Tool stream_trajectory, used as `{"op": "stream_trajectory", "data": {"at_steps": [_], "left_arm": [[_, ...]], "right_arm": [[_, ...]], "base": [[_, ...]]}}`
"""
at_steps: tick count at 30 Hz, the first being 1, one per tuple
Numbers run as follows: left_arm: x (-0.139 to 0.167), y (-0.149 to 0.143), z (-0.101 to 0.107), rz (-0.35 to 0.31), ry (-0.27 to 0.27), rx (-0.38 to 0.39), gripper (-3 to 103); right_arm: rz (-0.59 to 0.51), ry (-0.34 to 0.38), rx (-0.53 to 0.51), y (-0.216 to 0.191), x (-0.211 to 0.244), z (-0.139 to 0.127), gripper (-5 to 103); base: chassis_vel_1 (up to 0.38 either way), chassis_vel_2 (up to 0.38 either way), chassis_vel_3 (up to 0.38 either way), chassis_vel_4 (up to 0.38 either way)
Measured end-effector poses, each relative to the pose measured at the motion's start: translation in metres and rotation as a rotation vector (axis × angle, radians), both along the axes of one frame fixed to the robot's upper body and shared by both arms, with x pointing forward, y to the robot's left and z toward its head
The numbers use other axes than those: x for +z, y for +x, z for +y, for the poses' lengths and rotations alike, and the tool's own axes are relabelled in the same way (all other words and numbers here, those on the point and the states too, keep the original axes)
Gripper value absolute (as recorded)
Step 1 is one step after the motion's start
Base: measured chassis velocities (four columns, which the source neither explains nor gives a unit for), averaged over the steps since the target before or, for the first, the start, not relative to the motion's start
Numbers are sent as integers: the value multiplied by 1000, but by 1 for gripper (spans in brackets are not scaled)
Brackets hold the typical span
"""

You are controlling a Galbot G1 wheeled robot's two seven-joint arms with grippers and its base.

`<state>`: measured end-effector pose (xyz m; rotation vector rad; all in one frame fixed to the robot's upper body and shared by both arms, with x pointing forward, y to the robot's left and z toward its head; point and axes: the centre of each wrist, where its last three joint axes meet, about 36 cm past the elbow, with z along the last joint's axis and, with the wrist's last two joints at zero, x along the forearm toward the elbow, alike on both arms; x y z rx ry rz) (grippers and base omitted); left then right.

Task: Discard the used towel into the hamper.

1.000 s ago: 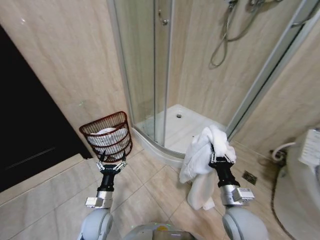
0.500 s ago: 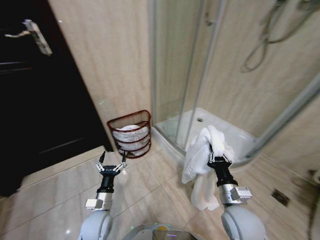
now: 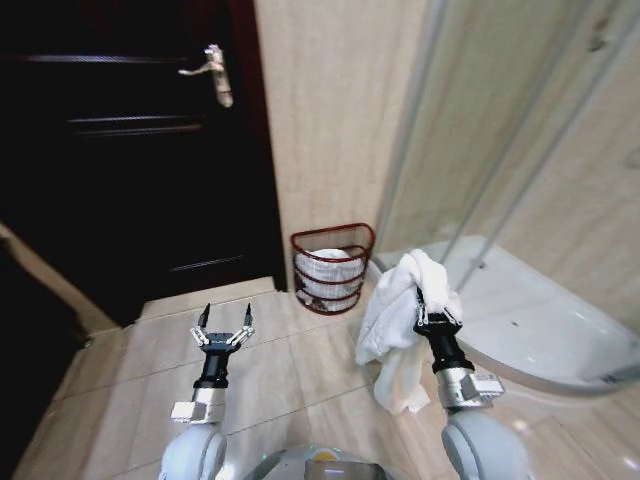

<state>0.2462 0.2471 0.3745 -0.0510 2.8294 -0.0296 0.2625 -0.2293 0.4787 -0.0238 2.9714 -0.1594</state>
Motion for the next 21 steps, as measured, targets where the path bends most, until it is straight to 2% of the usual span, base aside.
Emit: {"op": "stream_trajectory", "data": {"at_steps": [9,21], "left_arm": [[-1,0,0,0,-2,2,100],[-1,-1,0,0,-3,6,100]], "right_arm": [[-5,12,7,0,-1,1,7],[-20,30,21,0,-1,5,7]], "base": [[53,86,-44,-76],[-76,184,61,-197]]}}
